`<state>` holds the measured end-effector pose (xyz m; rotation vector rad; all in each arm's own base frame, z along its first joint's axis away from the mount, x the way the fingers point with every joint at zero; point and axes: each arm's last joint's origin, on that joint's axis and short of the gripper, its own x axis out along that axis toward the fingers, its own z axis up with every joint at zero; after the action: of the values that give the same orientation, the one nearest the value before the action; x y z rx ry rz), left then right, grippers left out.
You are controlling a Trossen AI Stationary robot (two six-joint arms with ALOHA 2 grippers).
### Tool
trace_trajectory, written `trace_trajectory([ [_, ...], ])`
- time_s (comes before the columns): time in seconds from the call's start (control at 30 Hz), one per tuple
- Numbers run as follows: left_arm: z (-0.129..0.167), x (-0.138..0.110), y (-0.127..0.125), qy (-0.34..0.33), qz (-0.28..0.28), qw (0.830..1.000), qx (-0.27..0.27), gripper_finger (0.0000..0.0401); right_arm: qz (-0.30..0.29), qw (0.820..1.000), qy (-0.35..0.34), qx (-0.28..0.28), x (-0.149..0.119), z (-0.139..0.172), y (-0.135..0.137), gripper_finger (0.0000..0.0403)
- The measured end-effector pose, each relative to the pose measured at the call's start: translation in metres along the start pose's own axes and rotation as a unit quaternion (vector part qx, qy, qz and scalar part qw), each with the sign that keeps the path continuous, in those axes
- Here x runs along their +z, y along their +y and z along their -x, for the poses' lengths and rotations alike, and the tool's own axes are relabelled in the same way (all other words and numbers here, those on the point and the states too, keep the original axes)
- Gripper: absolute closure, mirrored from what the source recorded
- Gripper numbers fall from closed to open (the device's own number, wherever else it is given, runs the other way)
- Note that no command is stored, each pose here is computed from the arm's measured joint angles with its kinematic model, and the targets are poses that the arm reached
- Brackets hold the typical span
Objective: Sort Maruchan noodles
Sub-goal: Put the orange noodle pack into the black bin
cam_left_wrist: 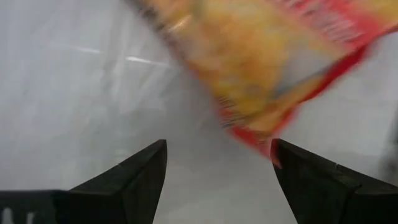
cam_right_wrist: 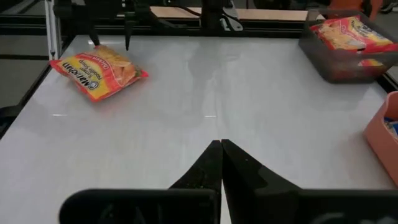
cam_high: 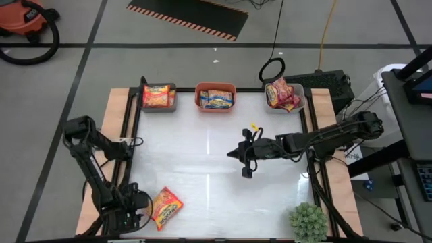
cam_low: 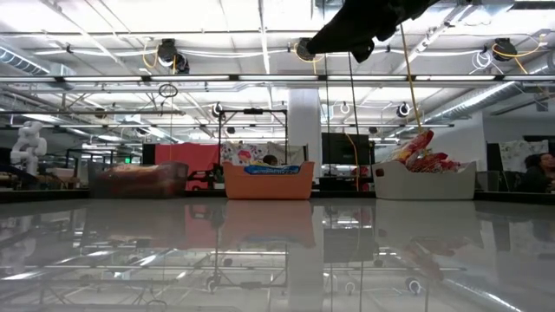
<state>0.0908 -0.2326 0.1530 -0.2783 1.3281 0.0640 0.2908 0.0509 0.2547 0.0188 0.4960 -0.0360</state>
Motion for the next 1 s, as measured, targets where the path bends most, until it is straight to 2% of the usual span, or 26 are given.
trace_trajectory([
  [0.1,-0.009,-0.005,0.001,0.003,-0.005,1.0,0.029,0.0112,0.001,1.0,-0.001,-0.005,0.0,0.0,0.001,0.0403],
  [0.47,-0.017,-0.002,-0.001,-0.058,-0.016,0.997,0.043,0.0112,0.001,1.0,-0.001,-0.005,0.0,0.0,0.001,0.0403],
  [0.57,-0.019,0.003,0.0,-0.084,-0.009,0.995,0.045,0.0126,0.005,1.0,-0.002,-0.005,0.0,0.0,0.001,0.0403],
  [0.73,-0.021,0.014,-0.002,-0.113,-0.013,0.993,0.039,0.0195,0.024,1.0,-0.014,-0.005,0.002,0.0,0.001,0.0403],
  [1.0,-0.025,0.043,0.006,-0.139,-0.037,0.987,0.068,0.036,0.047,0.998,-0.042,-0.01,0.009,0.0,-0.002,0.0403],
])
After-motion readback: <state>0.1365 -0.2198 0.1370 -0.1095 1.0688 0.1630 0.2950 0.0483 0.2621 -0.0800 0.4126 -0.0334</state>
